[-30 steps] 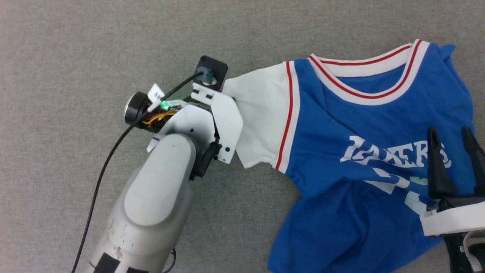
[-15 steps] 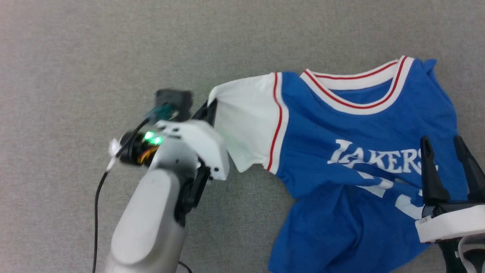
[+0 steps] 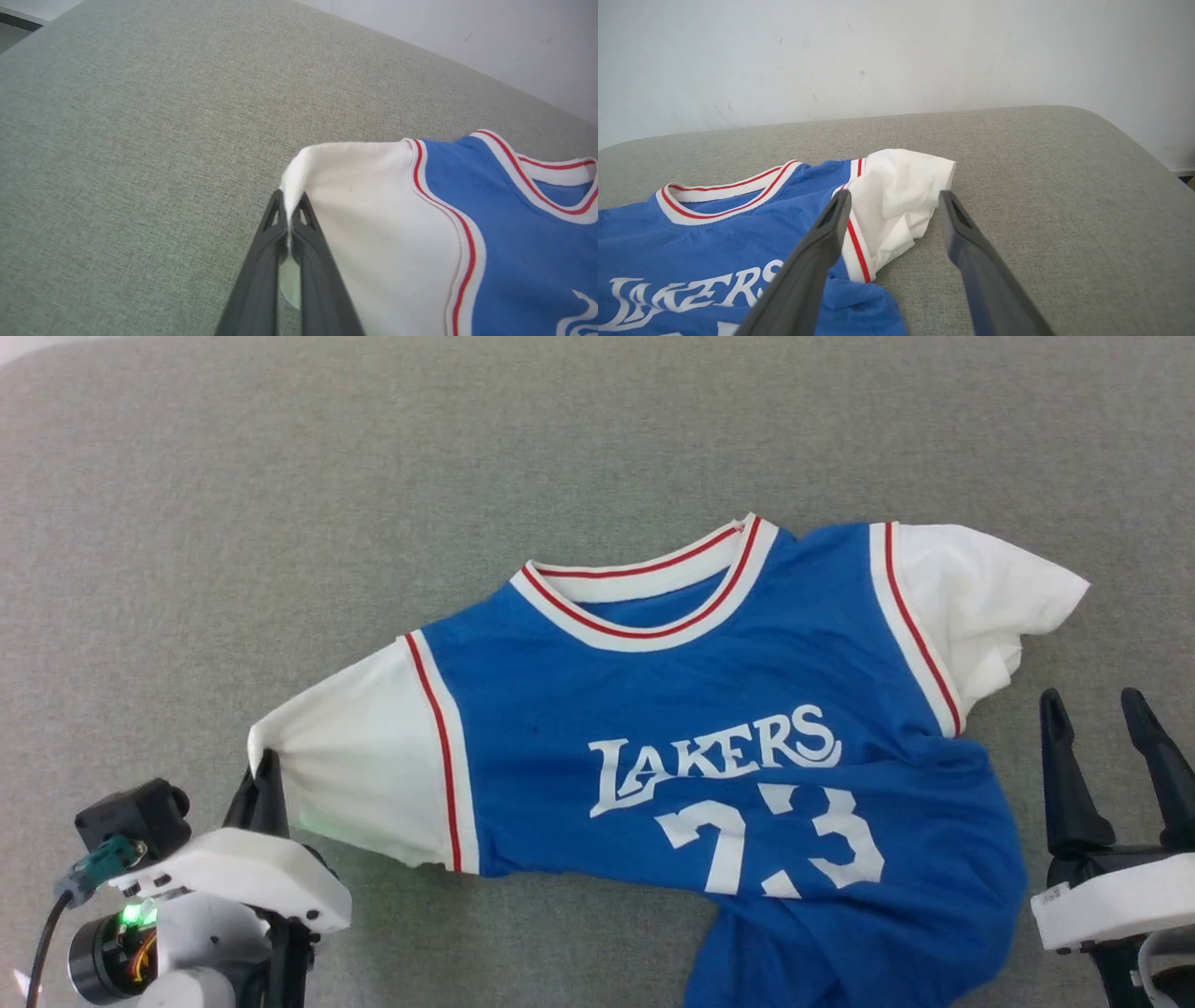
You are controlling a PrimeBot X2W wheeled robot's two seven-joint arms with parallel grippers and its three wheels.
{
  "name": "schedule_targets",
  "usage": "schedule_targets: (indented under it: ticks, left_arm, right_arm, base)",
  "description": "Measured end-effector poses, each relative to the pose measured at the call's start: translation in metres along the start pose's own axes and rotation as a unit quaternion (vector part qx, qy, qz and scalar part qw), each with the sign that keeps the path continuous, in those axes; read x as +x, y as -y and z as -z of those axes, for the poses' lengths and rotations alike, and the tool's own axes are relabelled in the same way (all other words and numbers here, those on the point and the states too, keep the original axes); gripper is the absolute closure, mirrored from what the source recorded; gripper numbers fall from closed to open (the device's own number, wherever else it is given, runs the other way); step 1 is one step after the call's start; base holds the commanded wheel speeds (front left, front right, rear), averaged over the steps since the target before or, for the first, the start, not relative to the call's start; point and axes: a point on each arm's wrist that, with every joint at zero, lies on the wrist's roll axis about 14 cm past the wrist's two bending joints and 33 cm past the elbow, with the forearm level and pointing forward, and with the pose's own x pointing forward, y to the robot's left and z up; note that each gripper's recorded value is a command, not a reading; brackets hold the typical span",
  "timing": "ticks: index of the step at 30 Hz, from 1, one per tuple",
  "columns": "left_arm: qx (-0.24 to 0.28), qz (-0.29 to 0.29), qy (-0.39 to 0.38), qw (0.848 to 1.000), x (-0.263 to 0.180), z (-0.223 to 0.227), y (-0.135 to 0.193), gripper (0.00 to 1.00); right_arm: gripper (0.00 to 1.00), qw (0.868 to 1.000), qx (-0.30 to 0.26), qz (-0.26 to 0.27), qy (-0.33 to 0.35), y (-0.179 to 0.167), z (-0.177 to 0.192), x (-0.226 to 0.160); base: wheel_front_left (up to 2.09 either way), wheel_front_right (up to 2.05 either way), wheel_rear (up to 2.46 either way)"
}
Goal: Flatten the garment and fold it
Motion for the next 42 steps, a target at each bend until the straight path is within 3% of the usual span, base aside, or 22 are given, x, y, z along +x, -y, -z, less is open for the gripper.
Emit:
schedule_targets:
  ticks: [8,12,15,21,25,33,37,38,39,40,42]
  left_arm:
    - [-0.01,0.013,0.021,1.0,-0.002,-0.01,0.012,1.0]
    - [-0.015,0.04,0.042,0.998,0.006,-0.023,0.034,1.0]
    - [-0.006,0.057,0.057,0.997,0.012,-0.032,0.048,1.0]
    - [0.004,0.083,0.058,0.995,0.023,-0.033,0.071,1.0]
    - [0.005,0.085,0.045,0.995,0.03,-0.023,0.076,1.0]
    - [0.005,0.071,0.026,0.997,0.038,-0.008,0.07,1.0]
    - [0.004,0.064,0.018,0.998,0.04,-0.001,0.066,1.0]
    - [0.004,0.062,0.015,0.998,0.041,0.002,0.065,1.0]
    - [0.005,0.061,0.012,0.998,0.041,0.004,0.065,1.0]
    - [0.006,0.06,0.01,0.998,0.042,0.005,0.064,1.0]
    - [0.006,0.06,0.009,0.998,0.042,0.006,0.064,1.0]
  right_arm:
    - [0.0,1.0,-0.016,-0.018,-0.014,-0.01,-0.009,0.018]
    - [0.0,0.996,-0.077,-0.03,-0.016,0.004,-0.034,0.043]
    - [0.0,0.995,-0.091,-0.037,-0.03,0.013,-0.046,0.065]
    - [0.0,0.973,-0.15,-0.061,-0.166,0.028,-0.006,0.094]
    - [0.0,0.955,-0.145,-0.085,-0.245,0.024,0.03,0.103]
    - [0.0,0.926,-0.168,-0.11,-0.319,0.028,0.082,0.114]
    - [0.0,0.921,-0.16,-0.123,-0.334,0.023,0.095,0.121]
    - [0.11,0.919,-0.156,-0.125,-0.34,0.023,0.097,0.122]
    - [0.64,0.917,-0.153,-0.126,-0.347,0.023,0.1,0.122]
    - [1.0,0.915,-0.152,-0.127,-0.352,0.023,0.101,0.122]
    - [1.0,0.913,-0.139,-0.126,-0.362,0.023,0.102,0.122]
  base:
    - [0.0,0.0,0.0]
    - [0.0,0.0,0.0]
    - [0.0,0.0,0.0]
    - [0.0,0.0,0.0]
    - [0.0,0.0,0.0]
    - [0.0,0.0,0.0]
    - [0.0,0.0,0.0]
    - [0.0,0.0,0.0]
    - [0.0,0.0,0.0]
    - [0.0,0.0,0.0]
    - [0.0,0.0,0.0]
